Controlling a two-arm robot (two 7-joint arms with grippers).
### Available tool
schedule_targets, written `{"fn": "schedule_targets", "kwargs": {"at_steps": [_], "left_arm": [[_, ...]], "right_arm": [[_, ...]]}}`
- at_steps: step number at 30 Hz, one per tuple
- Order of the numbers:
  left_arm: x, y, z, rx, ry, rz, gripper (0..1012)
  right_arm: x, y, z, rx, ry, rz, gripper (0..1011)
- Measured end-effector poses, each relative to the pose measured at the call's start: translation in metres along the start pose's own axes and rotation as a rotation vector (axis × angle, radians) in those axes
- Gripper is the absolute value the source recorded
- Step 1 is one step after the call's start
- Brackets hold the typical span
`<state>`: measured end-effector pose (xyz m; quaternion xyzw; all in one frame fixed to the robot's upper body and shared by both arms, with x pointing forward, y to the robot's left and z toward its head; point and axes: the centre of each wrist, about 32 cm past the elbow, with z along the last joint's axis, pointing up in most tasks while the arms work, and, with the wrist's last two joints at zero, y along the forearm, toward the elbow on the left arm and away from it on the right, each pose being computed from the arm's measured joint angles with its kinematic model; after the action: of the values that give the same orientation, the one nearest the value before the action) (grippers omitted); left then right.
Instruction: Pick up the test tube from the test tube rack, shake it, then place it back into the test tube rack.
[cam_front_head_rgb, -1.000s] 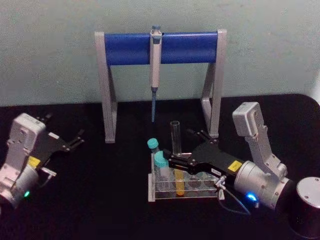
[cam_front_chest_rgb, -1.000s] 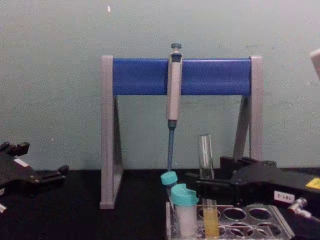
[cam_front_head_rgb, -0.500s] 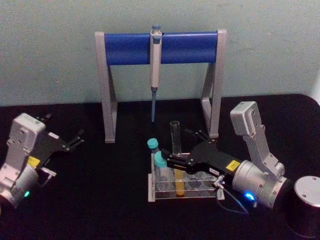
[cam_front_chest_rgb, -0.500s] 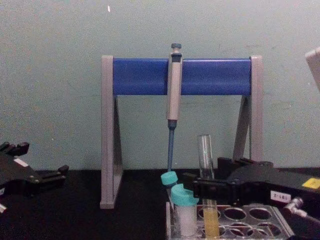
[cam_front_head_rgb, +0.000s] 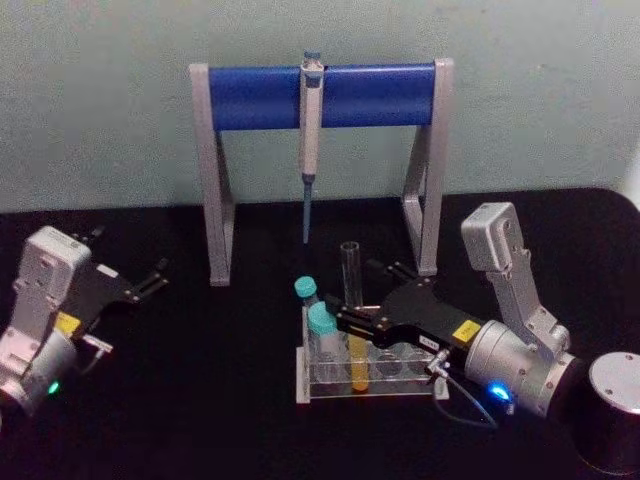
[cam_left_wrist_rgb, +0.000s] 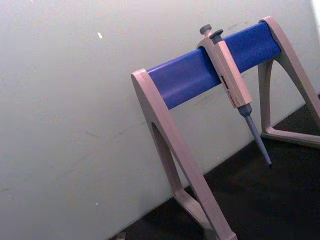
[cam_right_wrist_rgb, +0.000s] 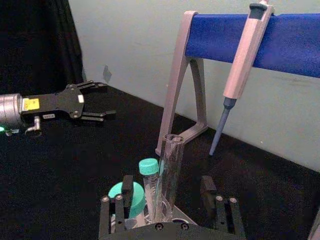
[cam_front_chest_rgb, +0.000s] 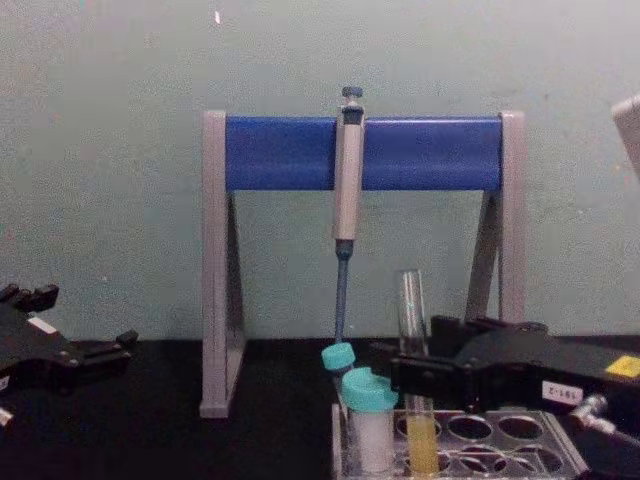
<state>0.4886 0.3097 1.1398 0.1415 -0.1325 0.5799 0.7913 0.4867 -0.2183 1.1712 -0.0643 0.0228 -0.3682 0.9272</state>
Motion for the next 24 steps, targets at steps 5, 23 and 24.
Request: {"fn": "schedule_targets", "kwargs": {"at_steps": [5, 23, 24], "left_arm": [[0.0000, 0.0000, 0.0000, 0.000, 0.000, 0.000, 1001], [0.0000, 0.0000, 0.0000, 0.000, 0.000, 0.000, 1002], [0.0000, 0.0000, 0.0000, 0.000, 0.000, 0.000, 1001]], "right_arm": [[0.0000, -0.0001, 0.0001, 0.000, 0.000, 0.000, 760], [-0.0002, -0.0003, 0.0000, 0.001, 0.000, 0.000, 229], [-0.0002, -0.0003, 0.0000, 0.001, 0.000, 0.000, 229]]}}
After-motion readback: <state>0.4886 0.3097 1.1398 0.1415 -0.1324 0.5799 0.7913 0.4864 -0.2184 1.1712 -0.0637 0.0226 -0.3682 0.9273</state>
